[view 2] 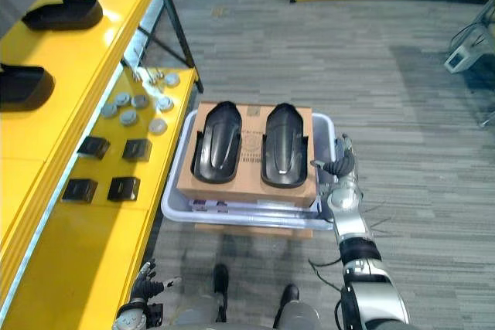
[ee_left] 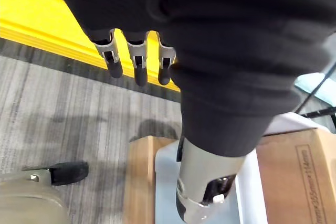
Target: Walk over and take plastic housings, then place them on the shelf
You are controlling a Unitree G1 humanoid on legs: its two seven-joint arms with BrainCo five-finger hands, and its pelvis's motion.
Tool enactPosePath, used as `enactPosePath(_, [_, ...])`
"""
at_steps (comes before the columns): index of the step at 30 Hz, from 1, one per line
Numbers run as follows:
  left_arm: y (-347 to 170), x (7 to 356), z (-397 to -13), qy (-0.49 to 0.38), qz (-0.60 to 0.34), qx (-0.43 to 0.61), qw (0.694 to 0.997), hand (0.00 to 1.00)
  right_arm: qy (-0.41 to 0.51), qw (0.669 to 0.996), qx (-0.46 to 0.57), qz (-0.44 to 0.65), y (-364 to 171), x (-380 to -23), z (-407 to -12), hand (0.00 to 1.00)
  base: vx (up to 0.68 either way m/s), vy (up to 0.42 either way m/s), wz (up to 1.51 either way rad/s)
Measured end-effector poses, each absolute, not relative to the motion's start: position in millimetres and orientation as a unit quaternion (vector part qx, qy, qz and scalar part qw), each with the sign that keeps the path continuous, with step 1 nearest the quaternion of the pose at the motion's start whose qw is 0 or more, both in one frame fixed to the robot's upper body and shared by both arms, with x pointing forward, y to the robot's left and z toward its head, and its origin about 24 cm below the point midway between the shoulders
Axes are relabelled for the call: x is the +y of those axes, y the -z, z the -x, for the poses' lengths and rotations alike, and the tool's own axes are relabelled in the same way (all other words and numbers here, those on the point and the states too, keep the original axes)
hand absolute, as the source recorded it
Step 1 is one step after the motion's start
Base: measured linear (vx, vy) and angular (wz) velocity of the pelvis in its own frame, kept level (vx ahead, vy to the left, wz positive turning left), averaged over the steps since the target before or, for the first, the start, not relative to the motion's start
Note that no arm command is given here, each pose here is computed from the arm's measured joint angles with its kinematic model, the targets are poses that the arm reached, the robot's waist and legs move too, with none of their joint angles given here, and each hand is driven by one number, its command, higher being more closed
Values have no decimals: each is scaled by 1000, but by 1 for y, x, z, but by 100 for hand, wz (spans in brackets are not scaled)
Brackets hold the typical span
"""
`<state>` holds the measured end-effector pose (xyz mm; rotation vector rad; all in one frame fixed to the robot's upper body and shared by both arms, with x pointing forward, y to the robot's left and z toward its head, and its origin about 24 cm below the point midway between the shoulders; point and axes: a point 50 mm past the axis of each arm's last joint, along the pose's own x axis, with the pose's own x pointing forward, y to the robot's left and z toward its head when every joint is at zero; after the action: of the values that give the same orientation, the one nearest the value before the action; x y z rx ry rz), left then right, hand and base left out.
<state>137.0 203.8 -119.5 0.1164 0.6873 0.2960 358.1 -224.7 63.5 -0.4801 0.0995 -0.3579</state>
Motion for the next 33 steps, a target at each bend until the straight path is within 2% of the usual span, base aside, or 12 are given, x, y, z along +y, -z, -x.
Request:
enactPosePath(10, [111, 193, -157, -136, -50, 302, 942, 0, 190, 951, 96, 222, -70, -225, -376, 0, 13, 2, 9])
enactPosePath(11, [110, 193, -159, -137, -50, 300, 943, 0, 194, 952, 94, 219, -72, -226, -376, 100, 0, 0, 0])
enactPosePath(18, [105, 191, -170, -140, -44, 286, 947, 0, 234, 949, 95, 186, -87, -237, -383, 100, -22, 11, -1])
enactPosePath(33, [102, 190, -178, -137, -40, 278, 950, 0, 230, 950, 110, 178, -56, -241, -360, 100, -12, 7, -5])
